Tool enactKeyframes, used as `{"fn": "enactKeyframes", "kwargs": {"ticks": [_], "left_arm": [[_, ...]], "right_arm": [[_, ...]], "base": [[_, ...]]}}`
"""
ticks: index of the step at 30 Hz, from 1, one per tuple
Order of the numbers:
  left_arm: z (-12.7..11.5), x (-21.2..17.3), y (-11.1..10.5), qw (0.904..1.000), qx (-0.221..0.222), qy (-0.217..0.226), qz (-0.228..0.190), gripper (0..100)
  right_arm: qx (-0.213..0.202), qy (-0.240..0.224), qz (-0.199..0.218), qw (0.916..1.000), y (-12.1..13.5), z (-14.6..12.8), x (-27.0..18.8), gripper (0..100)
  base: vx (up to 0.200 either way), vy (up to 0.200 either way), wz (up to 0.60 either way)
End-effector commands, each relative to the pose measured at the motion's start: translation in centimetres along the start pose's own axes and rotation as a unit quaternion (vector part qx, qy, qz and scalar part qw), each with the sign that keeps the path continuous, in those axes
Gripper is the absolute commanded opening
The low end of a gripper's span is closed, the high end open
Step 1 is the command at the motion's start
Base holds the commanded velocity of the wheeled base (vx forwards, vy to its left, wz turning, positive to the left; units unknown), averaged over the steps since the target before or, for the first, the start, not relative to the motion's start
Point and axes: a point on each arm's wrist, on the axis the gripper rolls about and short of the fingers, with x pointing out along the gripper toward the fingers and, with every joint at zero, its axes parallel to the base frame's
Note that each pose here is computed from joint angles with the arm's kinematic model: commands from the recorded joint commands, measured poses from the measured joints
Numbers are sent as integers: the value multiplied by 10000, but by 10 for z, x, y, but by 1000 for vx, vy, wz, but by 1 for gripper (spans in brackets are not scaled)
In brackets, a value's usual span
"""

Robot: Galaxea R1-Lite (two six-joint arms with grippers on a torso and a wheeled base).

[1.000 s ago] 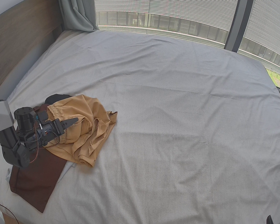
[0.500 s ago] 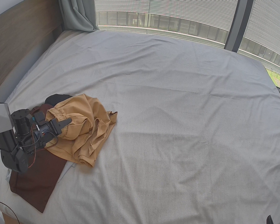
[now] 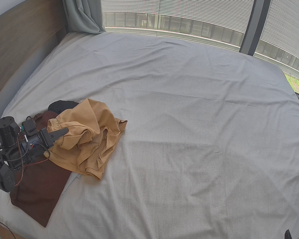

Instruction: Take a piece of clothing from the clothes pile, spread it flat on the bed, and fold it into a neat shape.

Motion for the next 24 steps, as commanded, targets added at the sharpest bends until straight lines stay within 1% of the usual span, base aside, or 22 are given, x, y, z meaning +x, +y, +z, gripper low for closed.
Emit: {"fn": "enactKeyframes", "kwargs": {"ticks": [1, 5, 7, 8, 16, 20, 24], "left_arm": [[9, -18, -25, 9994, 195, -139, -234, 0], [11, -28, -36, 9990, 258, -217, -296, 0], [11, -28, -36, 9990, 258, -217, -296, 0], [13, -35, -43, 9985, 320, -252, -372, 0], [11, -47, -62, 9965, 468, -206, -655, 0], [2, -52, -69, 9961, 492, -76, -724, 0], [-9, -57, -72, 9945, 746, 90, -734, 0]], "right_arm": [[-9, 7, 5, 10000, 0, -5, 0, 100], [-1, 7, 12, 10000, 0, -5, 0, 100], [-1, 7, 12, 10000, 0, -5, 0, 100], [-9, 7, 5, 10000, 0, -5, 0, 100], [-9, 7, 5, 10000, 0, -5, 0, 100], [-9, 7, 5, 10000, 0, -5, 0, 100], [-9, 7, 5, 10000, 0, -5, 0, 100]], "base": [[0, 0, 0], [0, 0, 0], [0, 0, 0], [0, 0, 0], [0, 0, 0], [0, 0, 0], [0, 0, 0]]}}
